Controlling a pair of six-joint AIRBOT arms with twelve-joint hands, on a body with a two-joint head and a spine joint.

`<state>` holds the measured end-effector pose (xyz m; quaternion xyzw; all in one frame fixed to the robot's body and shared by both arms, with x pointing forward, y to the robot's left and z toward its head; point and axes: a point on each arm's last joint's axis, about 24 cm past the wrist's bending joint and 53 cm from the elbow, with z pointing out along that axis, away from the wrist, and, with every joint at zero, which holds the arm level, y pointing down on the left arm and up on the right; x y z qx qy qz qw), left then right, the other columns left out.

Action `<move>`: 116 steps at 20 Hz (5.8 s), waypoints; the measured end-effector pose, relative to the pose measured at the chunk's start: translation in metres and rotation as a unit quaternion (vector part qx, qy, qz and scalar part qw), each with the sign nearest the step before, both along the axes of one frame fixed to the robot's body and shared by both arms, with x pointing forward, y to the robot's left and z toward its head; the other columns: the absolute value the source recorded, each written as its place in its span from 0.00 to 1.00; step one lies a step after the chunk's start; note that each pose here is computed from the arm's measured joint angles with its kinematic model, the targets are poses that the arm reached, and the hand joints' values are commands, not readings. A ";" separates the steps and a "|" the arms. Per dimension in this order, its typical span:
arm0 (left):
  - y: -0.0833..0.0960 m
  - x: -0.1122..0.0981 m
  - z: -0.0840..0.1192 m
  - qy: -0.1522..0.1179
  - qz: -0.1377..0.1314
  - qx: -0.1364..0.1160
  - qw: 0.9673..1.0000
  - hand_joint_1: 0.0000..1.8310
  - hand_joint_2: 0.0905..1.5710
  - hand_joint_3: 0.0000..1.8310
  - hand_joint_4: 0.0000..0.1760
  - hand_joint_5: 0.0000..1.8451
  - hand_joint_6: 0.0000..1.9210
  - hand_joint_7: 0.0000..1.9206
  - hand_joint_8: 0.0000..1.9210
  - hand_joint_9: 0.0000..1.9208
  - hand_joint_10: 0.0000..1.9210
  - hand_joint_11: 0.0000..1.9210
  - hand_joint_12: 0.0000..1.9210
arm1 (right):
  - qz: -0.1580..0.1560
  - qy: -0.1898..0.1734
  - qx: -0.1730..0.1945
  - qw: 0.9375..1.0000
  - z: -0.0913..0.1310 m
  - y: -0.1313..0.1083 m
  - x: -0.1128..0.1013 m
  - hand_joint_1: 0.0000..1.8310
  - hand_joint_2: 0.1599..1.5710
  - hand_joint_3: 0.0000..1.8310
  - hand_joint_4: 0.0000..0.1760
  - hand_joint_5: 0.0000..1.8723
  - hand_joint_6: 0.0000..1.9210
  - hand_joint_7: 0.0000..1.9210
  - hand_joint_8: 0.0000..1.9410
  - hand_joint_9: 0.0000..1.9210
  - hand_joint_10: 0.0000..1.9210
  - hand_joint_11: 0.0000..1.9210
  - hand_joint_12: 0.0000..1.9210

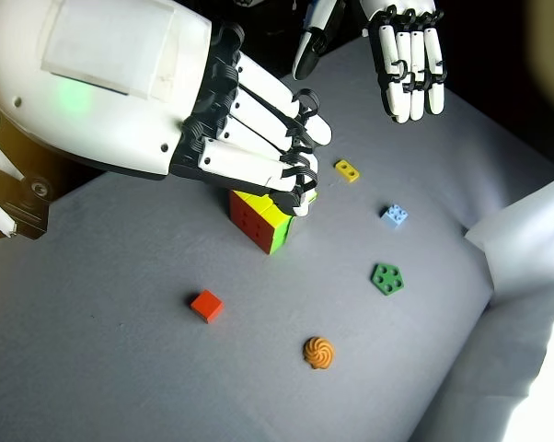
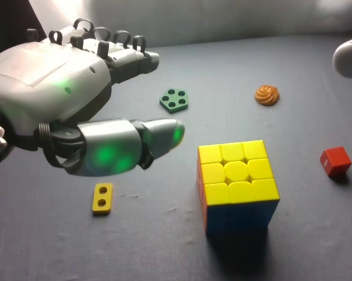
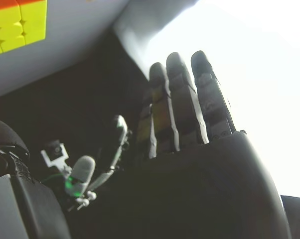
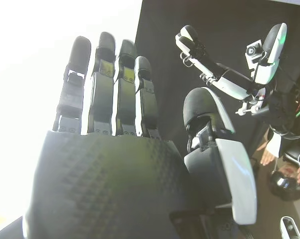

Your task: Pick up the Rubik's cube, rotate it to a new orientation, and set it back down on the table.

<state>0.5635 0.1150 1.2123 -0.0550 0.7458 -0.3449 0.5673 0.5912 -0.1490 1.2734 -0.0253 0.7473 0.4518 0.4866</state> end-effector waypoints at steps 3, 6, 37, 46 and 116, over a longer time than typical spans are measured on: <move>0.001 0.000 -0.001 0.002 0.001 0.000 1.000 0.00 0.74 0.00 0.00 0.15 0.00 0.12 0.00 0.10 0.00 0.00 0.21 | 0.000 -0.002 -0.003 1.000 0.000 0.000 0.000 0.00 0.69 0.00 0.00 0.05 0.00 0.03 0.00 0.01 0.00 0.00 0.06; 0.001 0.000 -0.001 0.001 0.001 0.005 1.000 0.00 0.74 0.00 0.00 0.14 0.00 0.11 0.00 0.08 0.00 0.00 0.18 | 0.000 -0.002 -0.003 1.000 0.000 0.000 0.000 0.00 0.71 0.00 0.00 0.05 0.00 0.05 0.00 0.03 0.00 0.00 0.09; -0.051 0.001 -0.095 0.183 0.090 -0.081 0.976 0.65 0.60 0.00 0.00 0.10 0.01 0.04 0.01 0.02 0.01 0.00 0.13 | 0.026 -0.067 -0.050 0.996 0.008 0.009 -0.016 0.00 0.70 0.00 0.00 0.05 0.00 0.05 0.00 0.02 0.00 0.00 0.07; -0.082 0.006 -0.111 0.201 0.082 -0.092 0.972 0.67 0.57 0.00 0.00 0.02 0.00 0.00 0.00 0.00 0.00 0.00 0.01 | 0.024 -0.061 -0.044 0.997 0.008 0.009 -0.016 0.00 0.69 0.00 0.00 0.03 0.01 0.02 0.01 0.00 0.00 0.00 0.00; -0.113 0.030 -0.141 0.205 0.068 -0.091 0.972 0.81 0.75 0.00 0.00 0.49 0.41 0.40 0.77 0.39 0.78 0.26 0.81 | 0.098 -0.100 -0.087 0.986 0.003 0.013 -0.040 0.00 0.69 0.00 0.00 0.05 0.00 0.05 0.00 0.03 0.00 0.00 0.06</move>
